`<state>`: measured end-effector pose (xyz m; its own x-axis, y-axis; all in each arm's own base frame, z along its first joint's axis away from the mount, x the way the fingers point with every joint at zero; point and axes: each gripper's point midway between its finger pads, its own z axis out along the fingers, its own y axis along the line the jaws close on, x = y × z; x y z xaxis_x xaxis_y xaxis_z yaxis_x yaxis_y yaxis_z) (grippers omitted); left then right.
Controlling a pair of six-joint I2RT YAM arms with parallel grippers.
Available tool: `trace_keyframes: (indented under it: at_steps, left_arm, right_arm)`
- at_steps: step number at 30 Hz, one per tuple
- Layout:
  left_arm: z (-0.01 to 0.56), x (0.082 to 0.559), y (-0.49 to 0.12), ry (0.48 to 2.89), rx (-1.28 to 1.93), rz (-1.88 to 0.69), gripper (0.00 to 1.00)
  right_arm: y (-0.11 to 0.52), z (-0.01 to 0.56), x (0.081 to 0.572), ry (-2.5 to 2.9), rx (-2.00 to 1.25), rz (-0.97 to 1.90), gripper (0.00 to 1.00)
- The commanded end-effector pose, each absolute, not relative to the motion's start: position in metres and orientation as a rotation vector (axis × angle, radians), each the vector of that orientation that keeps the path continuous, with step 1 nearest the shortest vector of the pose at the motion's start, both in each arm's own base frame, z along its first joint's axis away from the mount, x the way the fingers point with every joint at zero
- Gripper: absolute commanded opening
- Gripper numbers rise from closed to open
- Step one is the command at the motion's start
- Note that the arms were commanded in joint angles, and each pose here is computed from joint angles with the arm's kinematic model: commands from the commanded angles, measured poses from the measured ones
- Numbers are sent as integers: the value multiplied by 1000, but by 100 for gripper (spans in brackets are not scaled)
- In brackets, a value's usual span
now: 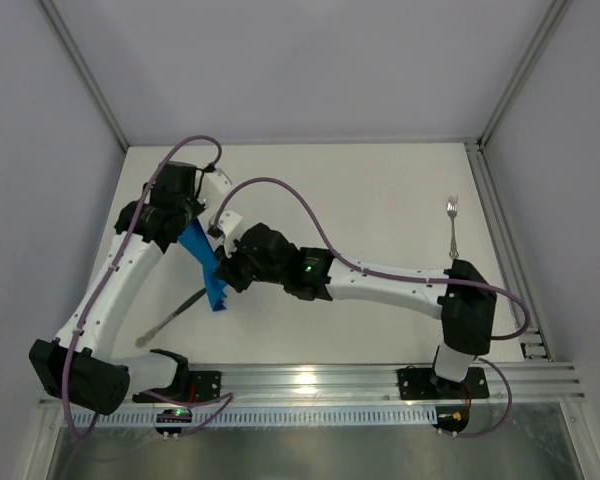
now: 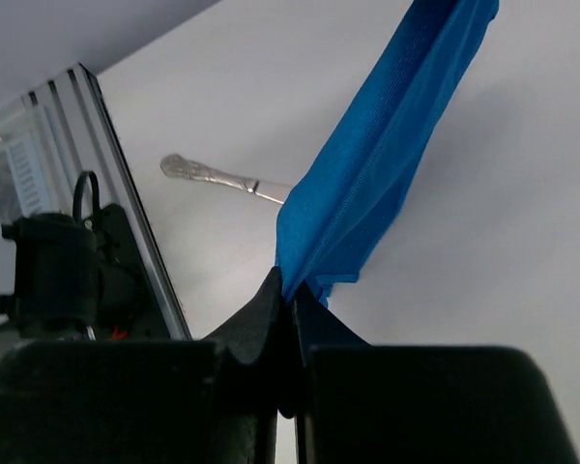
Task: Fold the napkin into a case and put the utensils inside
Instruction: Turn over the upper triangle folded napkin at the center of the board.
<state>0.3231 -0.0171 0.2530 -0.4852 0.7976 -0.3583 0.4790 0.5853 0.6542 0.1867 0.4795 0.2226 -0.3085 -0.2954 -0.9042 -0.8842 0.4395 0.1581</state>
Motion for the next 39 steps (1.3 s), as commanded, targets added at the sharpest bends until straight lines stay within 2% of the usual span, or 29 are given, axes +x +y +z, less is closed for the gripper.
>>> trace_keyframes:
  at_steps: [1,8,13,14,18,20,21,22,23,26,30,35,39]
  left_arm:
    - [299,344,26,2045,831,791,0]
    - [304,361,31,1991,798,767,0]
    - [284,377,1,2013,820,585,0]
    - [271,383,-8,2036,854,555,0]
    - [225,395,-62,2047,1010,478,0]
    - [207,403,-85,2042,1057,454,0]
    - [185,407,-105,2055,1125,439,0]
    - [176,409,-115,2058,1151,432,0]
    - [176,415,-129,2038,1169,423,0]
    - [144,419,-177,2026,1305,397,0]
    - [119,420,-240,1973,1461,388,0]
    - [73,425,-263,1996,1558,411,0]
    - [64,430,-273,1984,1574,416,1]
  right_arm:
    - [537,253,175,1807,-867,1148,4]
    - [588,275,173,1755,-736,1394,4]
    - [574,272,175,1767,-611,1497,4]
    - [564,275,182,1766,-566,1526,4]
    - [528,210,190,1942,-443,1523,4]
    - [513,200,192,1958,-352,1566,4]
    - [490,170,194,2025,-292,1540,4]
    - [482,173,196,1991,-245,1578,4]
    - [460,141,190,2076,-168,1560,4]
    - [423,132,200,2067,-39,1529,4]
    - [373,87,193,2169,74,1408,4]
    - [332,53,187,2245,175,1293,4]
    - [316,36,183,2303,214,1223,4]
